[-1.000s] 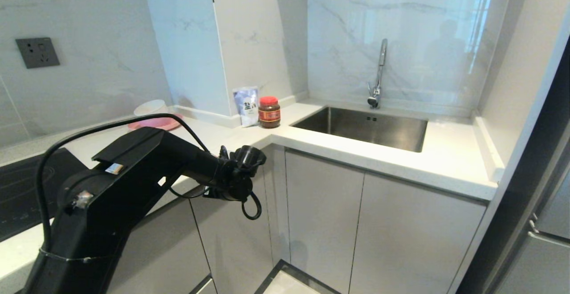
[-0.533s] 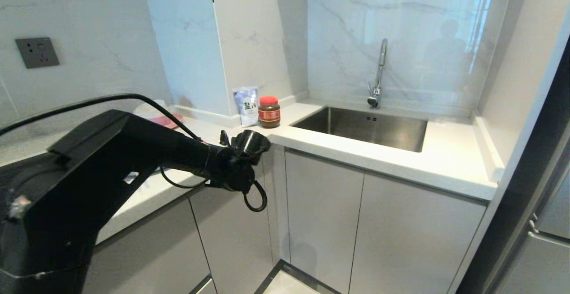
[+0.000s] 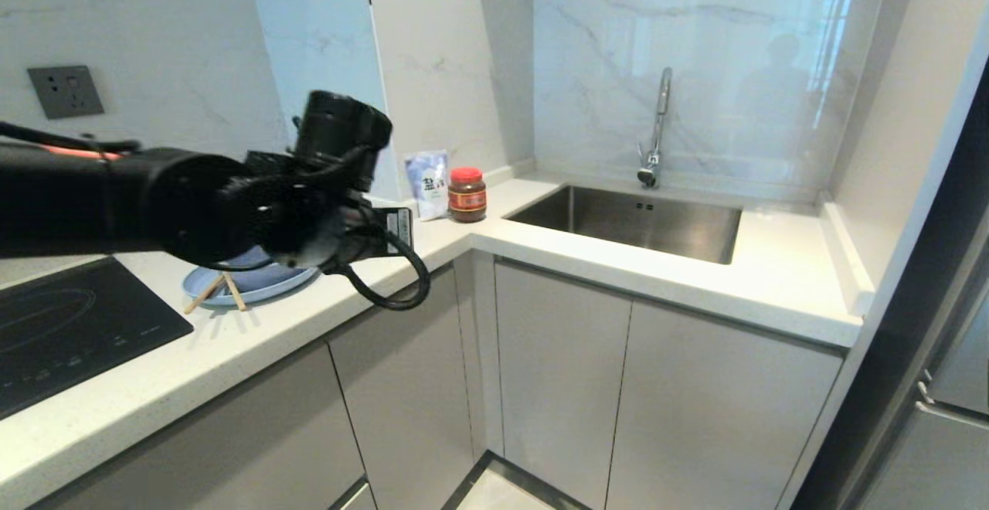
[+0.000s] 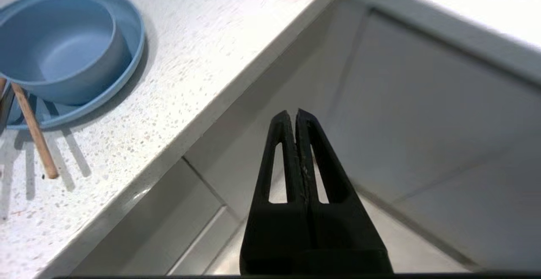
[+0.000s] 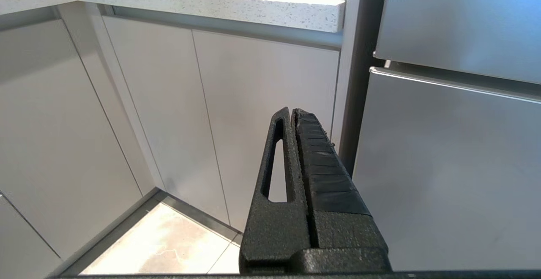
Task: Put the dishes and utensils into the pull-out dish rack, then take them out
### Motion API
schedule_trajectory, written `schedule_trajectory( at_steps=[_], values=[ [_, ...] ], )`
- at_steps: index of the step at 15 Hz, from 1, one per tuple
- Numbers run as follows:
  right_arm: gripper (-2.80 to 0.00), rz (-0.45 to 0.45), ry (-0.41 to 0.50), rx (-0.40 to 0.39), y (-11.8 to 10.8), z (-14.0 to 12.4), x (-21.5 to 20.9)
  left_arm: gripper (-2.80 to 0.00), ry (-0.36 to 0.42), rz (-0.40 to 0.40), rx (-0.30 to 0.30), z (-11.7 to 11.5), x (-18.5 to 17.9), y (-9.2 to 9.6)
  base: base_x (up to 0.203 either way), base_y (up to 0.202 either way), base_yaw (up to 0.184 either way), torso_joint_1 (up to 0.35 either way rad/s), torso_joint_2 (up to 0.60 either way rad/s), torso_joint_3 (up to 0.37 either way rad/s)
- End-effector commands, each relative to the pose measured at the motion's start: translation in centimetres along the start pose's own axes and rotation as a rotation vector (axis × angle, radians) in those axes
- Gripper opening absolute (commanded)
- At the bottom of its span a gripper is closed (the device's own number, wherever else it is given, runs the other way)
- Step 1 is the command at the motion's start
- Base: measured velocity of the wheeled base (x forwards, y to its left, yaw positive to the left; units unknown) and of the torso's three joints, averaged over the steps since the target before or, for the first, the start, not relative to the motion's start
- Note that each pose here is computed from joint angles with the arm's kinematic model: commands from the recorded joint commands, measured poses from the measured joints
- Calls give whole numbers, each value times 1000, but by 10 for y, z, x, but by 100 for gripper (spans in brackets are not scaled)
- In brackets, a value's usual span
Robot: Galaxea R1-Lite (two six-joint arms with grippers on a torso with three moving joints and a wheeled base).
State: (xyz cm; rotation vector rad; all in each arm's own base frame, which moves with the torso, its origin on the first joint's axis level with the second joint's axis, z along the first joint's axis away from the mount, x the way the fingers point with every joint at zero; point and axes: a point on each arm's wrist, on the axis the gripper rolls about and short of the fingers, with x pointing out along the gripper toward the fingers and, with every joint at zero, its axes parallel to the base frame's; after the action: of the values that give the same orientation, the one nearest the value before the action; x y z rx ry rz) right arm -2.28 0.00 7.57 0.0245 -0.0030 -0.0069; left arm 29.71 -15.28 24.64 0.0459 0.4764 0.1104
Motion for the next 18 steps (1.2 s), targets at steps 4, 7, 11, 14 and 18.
schedule_trajectory(
  at_steps=[4,7,11,14,18],
  values=[
    [-280,0,-3,0,0,0,0,-280,-187,-264,-76,35,-126,81,0,0,0,0,0,0],
    [-280,0,-3,0,0,0,0,-280,-316,-251,-38,32,-181,139,0,0,0,0,0,0],
    [-280,0,-3,0,0,0,0,-280,-523,-140,32,-9,-267,182,0,0,0,0,0,0],
    [-280,0,-3,0,0,0,0,-280,-579,-44,104,-71,-299,189,0,0,0,0,0,0],
    [-280,-1,-3,0,0,0,0,-280,-611,-1,124,-174,-304,188,0,0,0,0,0,0]
  ],
)
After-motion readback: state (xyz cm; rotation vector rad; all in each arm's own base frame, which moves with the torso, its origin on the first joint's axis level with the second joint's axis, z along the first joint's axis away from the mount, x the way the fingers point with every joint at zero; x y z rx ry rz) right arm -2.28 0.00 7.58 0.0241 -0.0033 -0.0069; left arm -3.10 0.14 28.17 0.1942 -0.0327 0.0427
